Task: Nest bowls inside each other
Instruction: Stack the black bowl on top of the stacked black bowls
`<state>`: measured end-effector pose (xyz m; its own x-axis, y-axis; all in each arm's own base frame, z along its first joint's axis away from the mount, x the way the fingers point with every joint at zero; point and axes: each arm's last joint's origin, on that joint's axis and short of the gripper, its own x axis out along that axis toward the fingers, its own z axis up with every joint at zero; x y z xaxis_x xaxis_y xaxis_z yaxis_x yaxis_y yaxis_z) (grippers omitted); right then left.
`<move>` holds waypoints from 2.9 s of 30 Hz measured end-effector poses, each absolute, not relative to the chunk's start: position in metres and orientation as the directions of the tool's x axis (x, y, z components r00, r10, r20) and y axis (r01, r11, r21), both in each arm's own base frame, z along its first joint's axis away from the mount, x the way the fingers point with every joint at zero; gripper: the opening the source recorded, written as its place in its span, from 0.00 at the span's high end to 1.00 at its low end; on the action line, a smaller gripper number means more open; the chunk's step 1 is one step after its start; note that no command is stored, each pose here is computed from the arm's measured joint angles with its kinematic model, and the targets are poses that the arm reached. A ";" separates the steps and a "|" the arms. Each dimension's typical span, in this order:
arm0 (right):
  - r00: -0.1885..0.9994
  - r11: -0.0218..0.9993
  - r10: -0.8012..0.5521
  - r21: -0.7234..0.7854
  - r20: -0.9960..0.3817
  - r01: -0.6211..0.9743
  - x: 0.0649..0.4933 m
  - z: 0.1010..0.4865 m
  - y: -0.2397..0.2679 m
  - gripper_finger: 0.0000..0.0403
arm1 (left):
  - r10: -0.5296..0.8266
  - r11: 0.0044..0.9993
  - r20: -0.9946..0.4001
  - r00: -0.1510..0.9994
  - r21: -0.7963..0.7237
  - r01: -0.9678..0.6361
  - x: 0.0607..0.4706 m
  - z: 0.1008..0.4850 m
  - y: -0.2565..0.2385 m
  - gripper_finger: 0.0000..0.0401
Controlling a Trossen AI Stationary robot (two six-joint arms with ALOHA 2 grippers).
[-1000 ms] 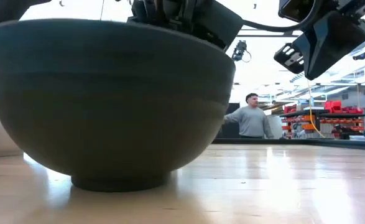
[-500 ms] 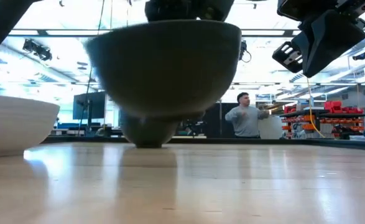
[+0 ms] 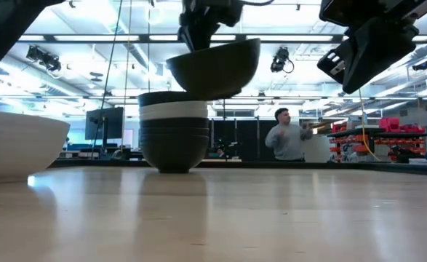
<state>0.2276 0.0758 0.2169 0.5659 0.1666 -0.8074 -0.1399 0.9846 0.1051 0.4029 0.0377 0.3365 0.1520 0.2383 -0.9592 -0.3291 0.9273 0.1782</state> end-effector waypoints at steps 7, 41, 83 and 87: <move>0.567 0.985 0.160 0.099 -0.808 -0.138 0.228 0.217 0.076 0.99 | 0.281 0.867 -0.933 0.226 0.146 -0.475 0.363 0.381 0.090 0.97; 0.577 0.991 0.127 0.082 -0.807 -0.103 0.228 0.217 0.075 0.99 | 0.125 0.663 -0.988 0.091 0.015 -0.748 0.310 0.350 0.180 0.97; 0.591 0.992 0.120 0.080 -0.798 -0.093 0.229 0.218 0.075 0.99 | 0.033 0.697 -0.999 -0.004 0.026 -0.717 0.302 0.301 0.186 0.97; 0.593 0.992 0.121 0.080 -0.796 -0.094 0.229 0.218 0.075 0.99 | 0.021 0.694 -0.999 -0.024 0.032 -0.719 0.302 0.298 0.188 0.97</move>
